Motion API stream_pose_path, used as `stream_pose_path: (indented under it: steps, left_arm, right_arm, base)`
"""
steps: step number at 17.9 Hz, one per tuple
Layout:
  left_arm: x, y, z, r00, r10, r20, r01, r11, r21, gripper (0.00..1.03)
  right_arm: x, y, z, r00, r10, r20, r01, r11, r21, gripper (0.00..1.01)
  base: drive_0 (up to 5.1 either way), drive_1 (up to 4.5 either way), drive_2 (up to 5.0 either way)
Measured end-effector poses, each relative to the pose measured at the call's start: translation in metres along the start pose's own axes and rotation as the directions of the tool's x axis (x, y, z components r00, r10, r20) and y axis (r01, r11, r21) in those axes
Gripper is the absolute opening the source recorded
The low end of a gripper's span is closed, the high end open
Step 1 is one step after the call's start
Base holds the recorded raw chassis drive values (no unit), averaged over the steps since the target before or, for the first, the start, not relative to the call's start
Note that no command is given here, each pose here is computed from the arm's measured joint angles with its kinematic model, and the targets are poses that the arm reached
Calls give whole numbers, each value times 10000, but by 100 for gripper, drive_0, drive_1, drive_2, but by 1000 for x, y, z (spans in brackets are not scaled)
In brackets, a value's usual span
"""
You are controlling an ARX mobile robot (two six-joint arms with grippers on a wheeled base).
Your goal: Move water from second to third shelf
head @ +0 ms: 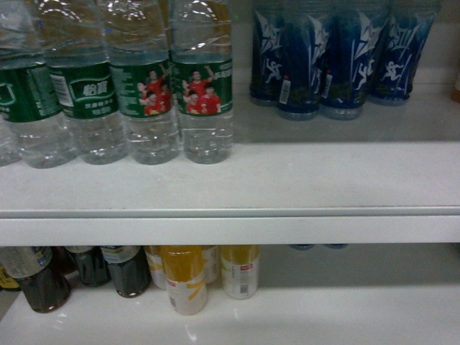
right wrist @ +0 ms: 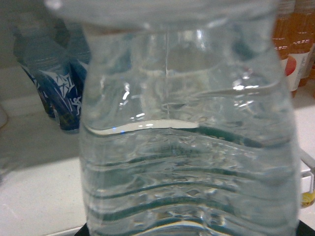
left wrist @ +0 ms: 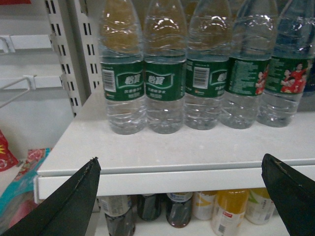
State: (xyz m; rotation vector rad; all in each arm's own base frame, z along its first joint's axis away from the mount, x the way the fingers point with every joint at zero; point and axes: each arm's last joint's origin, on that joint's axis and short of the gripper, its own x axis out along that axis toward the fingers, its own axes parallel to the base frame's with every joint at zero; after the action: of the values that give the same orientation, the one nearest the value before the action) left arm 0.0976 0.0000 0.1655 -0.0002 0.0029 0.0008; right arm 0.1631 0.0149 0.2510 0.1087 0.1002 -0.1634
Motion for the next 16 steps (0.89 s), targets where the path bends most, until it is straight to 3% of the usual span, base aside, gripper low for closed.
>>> stream_pose_path:
  steps: [16]
  left_arm:
    - [0, 0, 0, 10000, 0, -23, 0, 10000, 4, 98]
  right_arm:
    - [0, 0, 0, 10000, -27, 26, 27, 10000, 7, 43]
  base:
    - [-467, 234, 234]
